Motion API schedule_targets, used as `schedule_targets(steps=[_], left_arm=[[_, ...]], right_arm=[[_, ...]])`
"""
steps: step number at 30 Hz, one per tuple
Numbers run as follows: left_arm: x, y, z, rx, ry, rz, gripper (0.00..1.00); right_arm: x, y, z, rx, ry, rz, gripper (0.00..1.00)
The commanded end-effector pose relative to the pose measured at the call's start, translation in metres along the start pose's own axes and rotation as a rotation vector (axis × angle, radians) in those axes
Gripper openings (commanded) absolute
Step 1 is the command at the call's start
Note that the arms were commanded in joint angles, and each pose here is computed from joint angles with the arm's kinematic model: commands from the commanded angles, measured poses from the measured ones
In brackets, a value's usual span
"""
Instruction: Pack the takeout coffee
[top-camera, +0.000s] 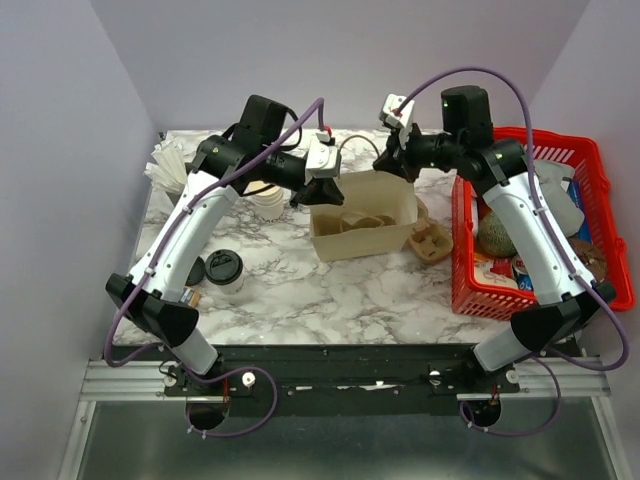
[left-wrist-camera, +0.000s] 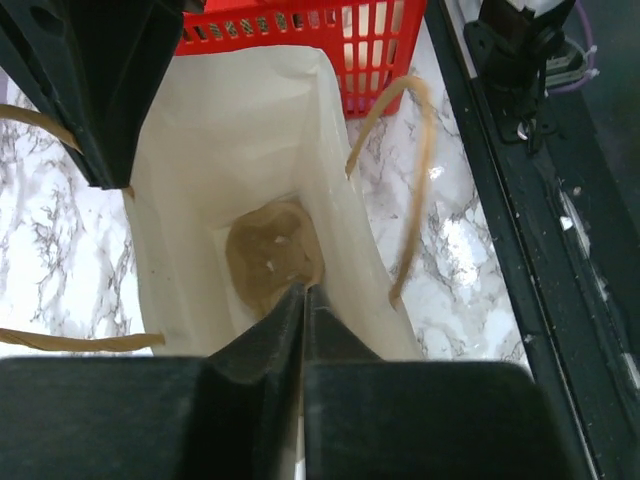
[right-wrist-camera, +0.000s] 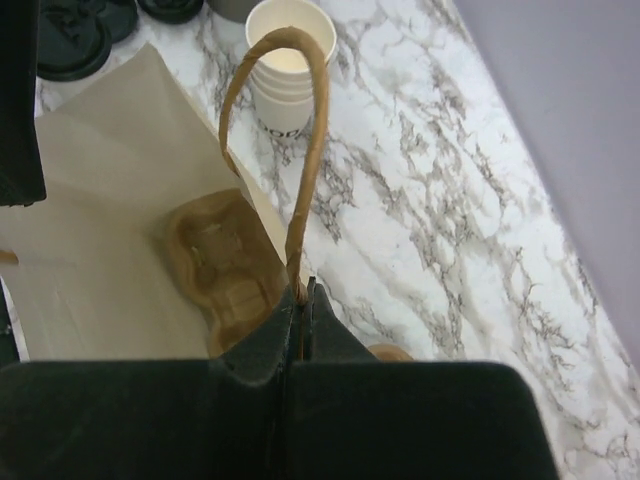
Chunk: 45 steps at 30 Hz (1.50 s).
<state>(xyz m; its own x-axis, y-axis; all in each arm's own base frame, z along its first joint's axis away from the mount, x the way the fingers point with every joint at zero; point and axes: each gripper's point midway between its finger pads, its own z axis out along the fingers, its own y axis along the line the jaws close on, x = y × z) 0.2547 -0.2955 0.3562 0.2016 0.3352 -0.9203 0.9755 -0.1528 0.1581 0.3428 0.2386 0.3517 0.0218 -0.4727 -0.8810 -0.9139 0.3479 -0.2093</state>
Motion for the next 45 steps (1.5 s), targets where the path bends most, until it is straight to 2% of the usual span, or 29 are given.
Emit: schedule_targets(steps=[1,3,6,9,14,16,22,29,31,32,34,35,36,37,41,44,45], left_arm=[[-0.029,-0.007,-0.015,-0.037,-0.035,0.025,0.41],[-0.031,-0.008,-0.02,-0.067,-0.03,0.038,0.59],[-0.027,-0.014,-0.025,-0.092,-0.017,0.091,0.72],[-0.019,-0.019,-0.025,-0.106,-0.01,0.103,0.78],[-0.037,-0.012,-0.031,-0.176,-0.065,0.099,0.78],[-0.057,0.0,-0.043,-0.267,-0.102,0.143,0.79],[-0.091,0.038,-0.09,-0.552,-0.185,0.157,0.8],[-0.077,0.072,-0.135,-0.832,-0.132,0.175,0.83],[-0.07,0.078,-0.14,-0.862,-0.112,0.166,0.83],[-0.067,0.079,-0.141,-0.871,-0.108,0.16,0.83],[-0.058,0.084,-0.144,-0.895,-0.096,0.148,0.85],[-0.056,0.085,-0.144,-0.902,-0.099,0.134,0.85],[-0.055,0.086,-0.147,-0.917,-0.098,0.121,0.87],[-0.053,0.086,-0.15,-0.928,-0.092,0.109,0.88],[-0.046,0.084,-0.154,-0.95,-0.055,0.092,0.9],[-0.022,0.078,-0.163,-0.984,0.035,0.029,0.94],[-0.01,0.075,-0.166,-0.991,0.079,-0.003,0.94]], right_arm=[[-0.034,0.004,-0.019,-0.002,-0.08,-0.005,0.01],[-0.042,0.003,-0.022,0.009,-0.102,0.003,0.01],[-0.049,0.001,-0.023,0.017,-0.117,0.015,0.01],[-0.052,0.0,-0.024,0.018,-0.123,0.013,0.01],[-0.067,0.002,-0.028,-0.004,-0.141,0.042,0.01],[-0.077,0.004,-0.032,-0.016,-0.16,0.06,0.01],[-0.086,0.009,-0.038,-0.047,-0.163,0.106,0.01],[-0.066,0.022,-0.026,-0.115,-0.121,0.183,0.01],[-0.038,0.019,-0.009,-0.106,-0.051,0.255,0.14],[-0.021,0.012,0.001,-0.078,-0.006,0.288,0.41],[0.018,-0.015,0.022,0.048,0.106,0.359,0.74],[0.02,-0.023,0.024,0.063,0.113,0.37,0.93],[0.017,-0.034,0.021,0.074,0.099,0.393,0.98],[-0.011,-0.043,0.015,0.06,0.022,0.37,1.0],[-0.058,-0.058,-0.01,0.102,-0.099,0.277,1.0],[-0.075,-0.052,-0.027,0.114,-0.148,0.218,1.0],[-0.067,-0.05,-0.024,0.109,-0.135,0.233,1.0]])
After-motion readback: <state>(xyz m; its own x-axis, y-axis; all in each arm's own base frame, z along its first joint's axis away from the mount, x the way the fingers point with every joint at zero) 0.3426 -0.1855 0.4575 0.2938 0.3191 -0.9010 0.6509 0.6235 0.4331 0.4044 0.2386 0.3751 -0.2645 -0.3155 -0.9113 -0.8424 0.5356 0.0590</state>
